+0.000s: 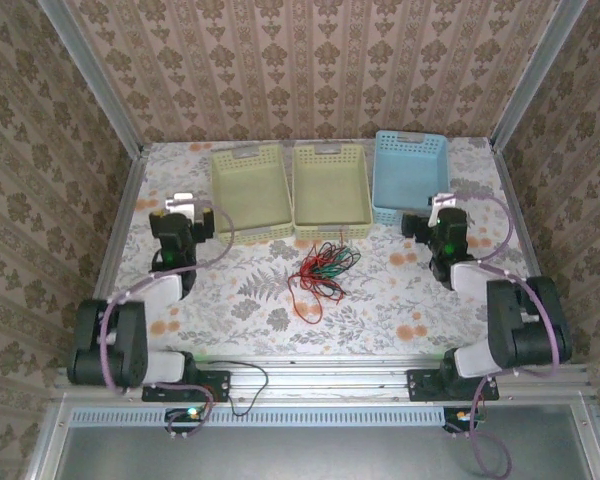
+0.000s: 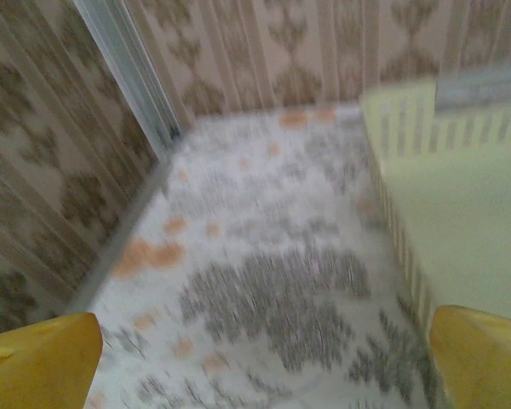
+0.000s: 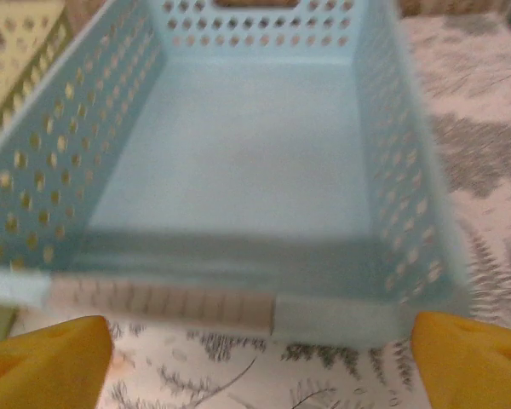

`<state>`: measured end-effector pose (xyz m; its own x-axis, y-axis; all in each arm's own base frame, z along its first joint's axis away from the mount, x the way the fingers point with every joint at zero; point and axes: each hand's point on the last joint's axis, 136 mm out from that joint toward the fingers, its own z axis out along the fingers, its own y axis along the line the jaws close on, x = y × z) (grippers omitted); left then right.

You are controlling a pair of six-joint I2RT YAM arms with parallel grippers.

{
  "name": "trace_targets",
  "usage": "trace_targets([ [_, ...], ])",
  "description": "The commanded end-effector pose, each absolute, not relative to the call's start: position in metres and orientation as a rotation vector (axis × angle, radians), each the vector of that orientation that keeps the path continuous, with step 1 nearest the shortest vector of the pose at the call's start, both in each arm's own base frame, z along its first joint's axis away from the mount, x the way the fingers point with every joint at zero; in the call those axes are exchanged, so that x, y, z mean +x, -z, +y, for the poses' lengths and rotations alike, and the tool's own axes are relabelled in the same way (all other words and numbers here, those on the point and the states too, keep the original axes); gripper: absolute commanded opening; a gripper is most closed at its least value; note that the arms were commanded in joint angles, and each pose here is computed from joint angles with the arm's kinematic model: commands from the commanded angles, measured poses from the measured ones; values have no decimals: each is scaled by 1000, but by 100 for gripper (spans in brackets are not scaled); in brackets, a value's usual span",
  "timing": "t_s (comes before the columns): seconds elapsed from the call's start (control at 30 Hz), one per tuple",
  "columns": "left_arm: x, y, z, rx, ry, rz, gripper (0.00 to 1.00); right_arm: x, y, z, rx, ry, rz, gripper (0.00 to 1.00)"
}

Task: Untangle the cables

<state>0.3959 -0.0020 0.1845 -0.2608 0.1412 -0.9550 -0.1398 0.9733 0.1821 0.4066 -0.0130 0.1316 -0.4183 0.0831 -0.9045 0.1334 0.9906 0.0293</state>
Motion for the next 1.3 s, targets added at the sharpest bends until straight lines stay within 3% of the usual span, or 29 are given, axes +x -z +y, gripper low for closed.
trace_targets([
  [0.0, 371, -203, 11, -120, -316, 1894, 100, 386, -160, -21, 294, 132, 2045, 87],
  [0.17, 331, -195, -84, 61, 41, 1968, 100, 358, -182, 81, -85, -33, 2119, 84],
  [0.3, 291, -168, -173, 250, 380, 2013, 100, 319, -182, 181, -449, -355, 2193, 80],
  [0.43, 276, -146, -218, 274, 602, 2076, 100, 305, -179, 231, -536, -546, 2226, 63],
  [0.9, 271, -107, -292, 453, 688, 2166, 100, 344, -125, 264, -472, -578, 2392, 42],
  [1.0, 274, -101, -300, 453, 699, 2173, 100, 341, -117, 268, -487, -601, 2420, 32],
  [1.13, 279, -88, -303, 455, 678, 2208, 94, 337, -114, 271, -504, -629, 2441, 0],
  [1.27, 285, -70, -301, 417, 627, 2252, 86, 340, -137, 264, -468, -601, 2384, 0],
])
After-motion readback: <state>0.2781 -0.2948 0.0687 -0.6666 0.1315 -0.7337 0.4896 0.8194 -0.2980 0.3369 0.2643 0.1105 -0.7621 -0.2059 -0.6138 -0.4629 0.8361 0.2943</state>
